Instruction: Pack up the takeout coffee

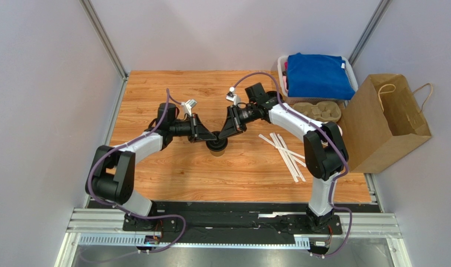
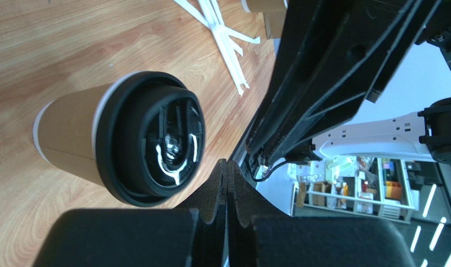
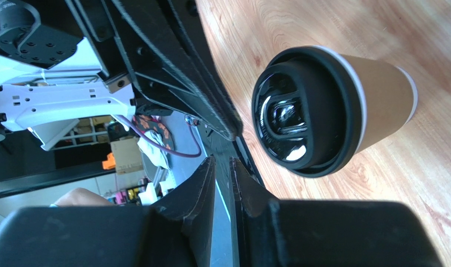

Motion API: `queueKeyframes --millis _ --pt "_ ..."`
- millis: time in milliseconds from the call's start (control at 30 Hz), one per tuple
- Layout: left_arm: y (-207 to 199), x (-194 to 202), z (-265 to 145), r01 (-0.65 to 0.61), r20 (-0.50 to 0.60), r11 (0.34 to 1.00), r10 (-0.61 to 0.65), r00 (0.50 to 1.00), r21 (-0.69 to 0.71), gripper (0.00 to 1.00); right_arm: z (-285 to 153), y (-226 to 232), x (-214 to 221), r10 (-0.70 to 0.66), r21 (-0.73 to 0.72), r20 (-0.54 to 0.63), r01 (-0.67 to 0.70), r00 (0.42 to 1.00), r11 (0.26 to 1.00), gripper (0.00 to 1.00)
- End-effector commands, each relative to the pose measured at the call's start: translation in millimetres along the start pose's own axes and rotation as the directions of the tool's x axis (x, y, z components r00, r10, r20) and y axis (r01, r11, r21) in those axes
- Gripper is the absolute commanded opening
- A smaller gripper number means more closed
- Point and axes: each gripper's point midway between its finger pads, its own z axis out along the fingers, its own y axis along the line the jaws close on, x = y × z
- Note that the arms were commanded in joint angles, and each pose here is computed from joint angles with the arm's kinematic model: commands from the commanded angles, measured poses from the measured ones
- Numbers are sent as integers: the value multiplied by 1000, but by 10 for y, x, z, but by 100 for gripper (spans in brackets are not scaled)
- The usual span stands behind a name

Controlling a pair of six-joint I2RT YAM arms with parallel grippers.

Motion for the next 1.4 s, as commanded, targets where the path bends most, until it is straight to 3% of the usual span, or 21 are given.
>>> queueKeyframes --millis 0,433,900,1367 --pt "-48 -159 93 -20 -7 998 21 1000 57 0 72 -90 -68 39 -30 4 -39 999 999 18" --pt "438 -3 254 99 -65 995 -99 993 -3 0 165 -806 43 216 127 -1 -214 976 969 13" --pt "857 137 276 178 -90 977 -189 978 -120 0 221 -1436 285 264 331 -45 -236 963 914 12" --pt "1303 306 199 224 -99 948 -251 963 -228 0 263 -1791 470 352 375 -51 -309 935 874 11"
